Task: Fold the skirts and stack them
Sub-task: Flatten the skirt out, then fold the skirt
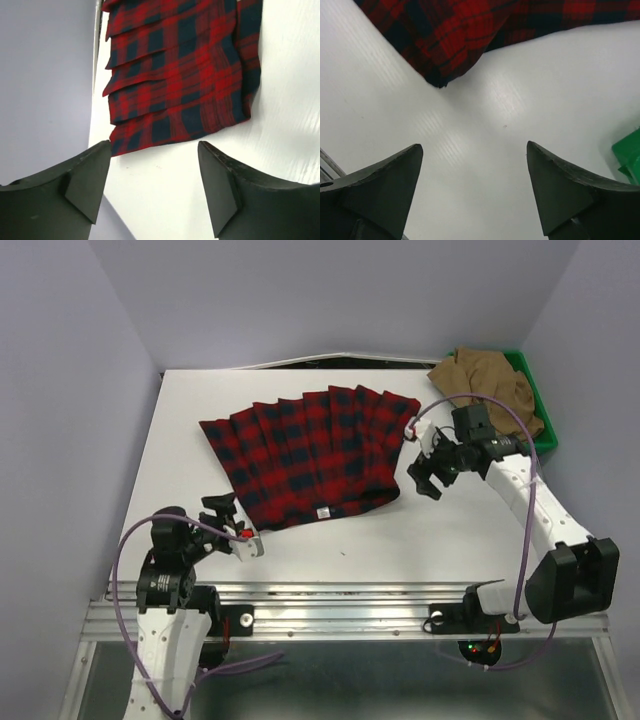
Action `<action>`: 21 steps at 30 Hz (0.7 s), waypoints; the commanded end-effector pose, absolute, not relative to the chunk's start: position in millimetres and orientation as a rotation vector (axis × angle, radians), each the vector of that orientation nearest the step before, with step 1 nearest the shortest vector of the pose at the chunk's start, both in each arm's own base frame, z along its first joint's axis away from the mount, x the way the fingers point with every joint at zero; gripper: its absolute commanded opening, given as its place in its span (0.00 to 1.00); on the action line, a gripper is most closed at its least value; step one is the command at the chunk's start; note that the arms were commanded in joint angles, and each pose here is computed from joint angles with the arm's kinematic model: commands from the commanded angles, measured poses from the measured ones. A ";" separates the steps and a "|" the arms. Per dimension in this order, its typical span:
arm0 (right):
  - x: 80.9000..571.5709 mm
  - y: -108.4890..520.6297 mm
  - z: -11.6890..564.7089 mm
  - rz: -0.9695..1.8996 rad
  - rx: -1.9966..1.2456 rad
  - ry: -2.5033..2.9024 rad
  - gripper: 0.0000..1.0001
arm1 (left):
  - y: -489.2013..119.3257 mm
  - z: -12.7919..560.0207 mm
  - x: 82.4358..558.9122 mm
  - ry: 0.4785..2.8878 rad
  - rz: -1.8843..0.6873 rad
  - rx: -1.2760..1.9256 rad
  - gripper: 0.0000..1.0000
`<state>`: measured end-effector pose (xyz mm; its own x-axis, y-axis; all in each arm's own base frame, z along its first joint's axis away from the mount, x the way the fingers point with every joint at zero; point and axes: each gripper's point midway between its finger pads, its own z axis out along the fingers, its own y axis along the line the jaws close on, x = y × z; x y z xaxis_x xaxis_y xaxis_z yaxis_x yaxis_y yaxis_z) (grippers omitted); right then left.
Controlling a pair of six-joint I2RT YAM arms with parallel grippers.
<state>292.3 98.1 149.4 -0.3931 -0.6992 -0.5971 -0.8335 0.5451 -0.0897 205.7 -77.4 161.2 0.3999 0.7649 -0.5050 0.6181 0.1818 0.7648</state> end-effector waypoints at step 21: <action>341.8 151.6 58.1 0.718 -0.630 2.747 0.49 | -158.8 155.3 316.9 1.993 -0.215 1.191 0.68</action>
